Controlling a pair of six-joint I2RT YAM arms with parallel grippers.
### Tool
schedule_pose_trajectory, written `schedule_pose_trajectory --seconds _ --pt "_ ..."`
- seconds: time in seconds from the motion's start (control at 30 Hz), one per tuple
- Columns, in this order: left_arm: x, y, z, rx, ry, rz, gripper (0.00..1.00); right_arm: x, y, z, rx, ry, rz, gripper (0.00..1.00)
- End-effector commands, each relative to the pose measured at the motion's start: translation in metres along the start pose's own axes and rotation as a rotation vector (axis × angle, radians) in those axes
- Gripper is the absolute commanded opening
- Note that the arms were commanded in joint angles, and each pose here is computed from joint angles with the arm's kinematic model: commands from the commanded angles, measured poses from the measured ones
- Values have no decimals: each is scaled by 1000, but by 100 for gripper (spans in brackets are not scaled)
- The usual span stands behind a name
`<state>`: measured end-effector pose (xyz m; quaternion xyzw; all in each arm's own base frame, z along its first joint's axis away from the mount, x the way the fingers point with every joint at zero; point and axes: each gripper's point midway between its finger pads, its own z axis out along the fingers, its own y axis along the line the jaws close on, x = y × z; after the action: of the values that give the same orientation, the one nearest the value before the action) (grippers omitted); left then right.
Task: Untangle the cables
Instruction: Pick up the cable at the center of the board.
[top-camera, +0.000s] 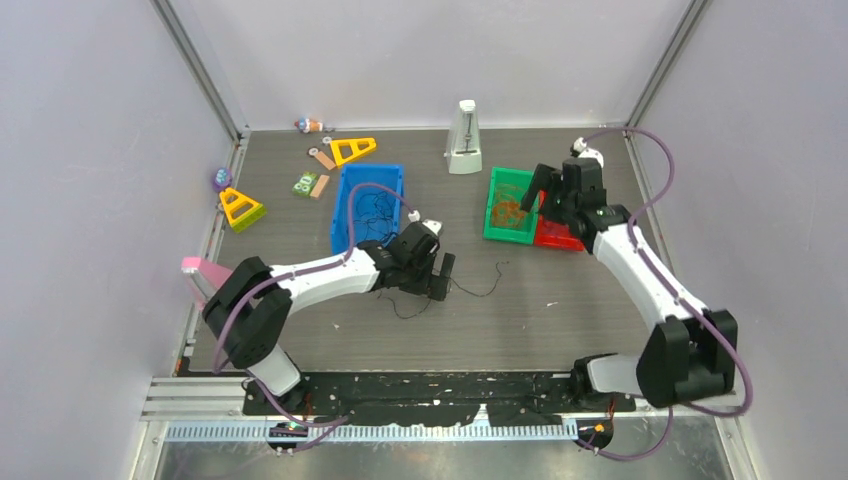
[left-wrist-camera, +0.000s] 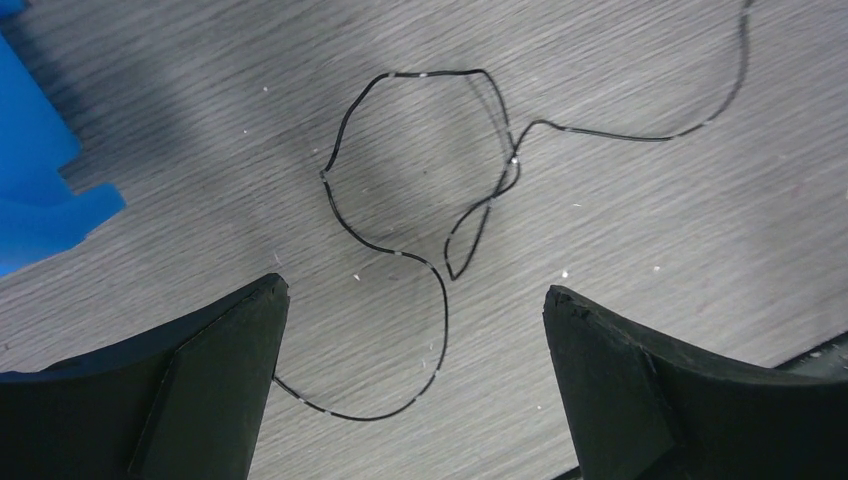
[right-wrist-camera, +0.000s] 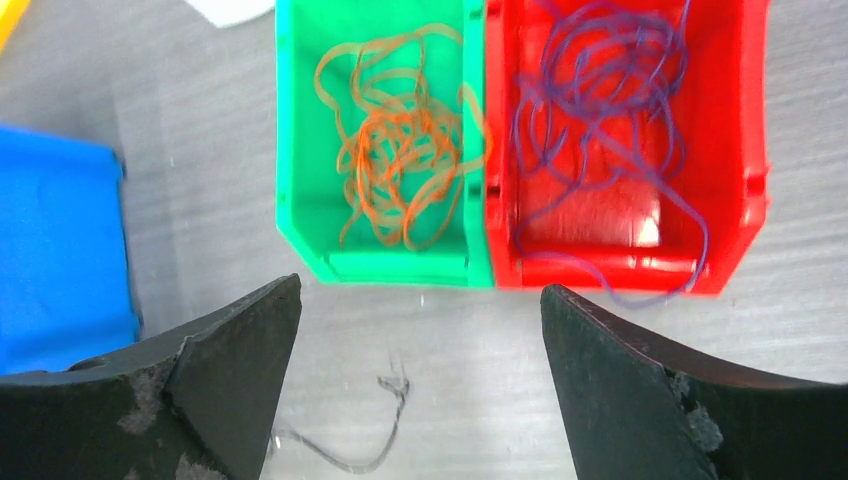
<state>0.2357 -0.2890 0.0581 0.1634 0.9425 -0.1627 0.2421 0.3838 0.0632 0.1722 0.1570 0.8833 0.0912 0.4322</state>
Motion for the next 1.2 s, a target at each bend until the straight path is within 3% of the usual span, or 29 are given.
schedule_pose_trajectory --seconds 0.0,0.27,0.7,0.83,0.9,0.93,1.07,1.1,1.17 --pt "-11 -5 11 -7 -30 -17 99 51 13 -32 -70 69 -124 95" --pt "4 -2 20 -11 4 -21 88 144 19 -32 -110 242 -253 100" --pt "29 -1 31 11 49 -38 63 199 42 1 -54 342 -366 81" --pt "35 -1 38 15 69 -42 45 208 36 9 13 355 -416 70" --pt "39 -1 42 16 82 -46 40 213 36 11 29 361 -436 63" --pt "41 -1 44 16 87 -48 37 216 39 9 18 367 -440 51" --pt "47 -1 50 24 103 -56 24 223 51 1 -28 379 -430 29" --pt "50 -4 50 40 113 -61 20 222 55 -2 -49 379 -420 27" --pt "52 -5 51 50 120 -62 7 221 63 -8 -87 379 -387 12"
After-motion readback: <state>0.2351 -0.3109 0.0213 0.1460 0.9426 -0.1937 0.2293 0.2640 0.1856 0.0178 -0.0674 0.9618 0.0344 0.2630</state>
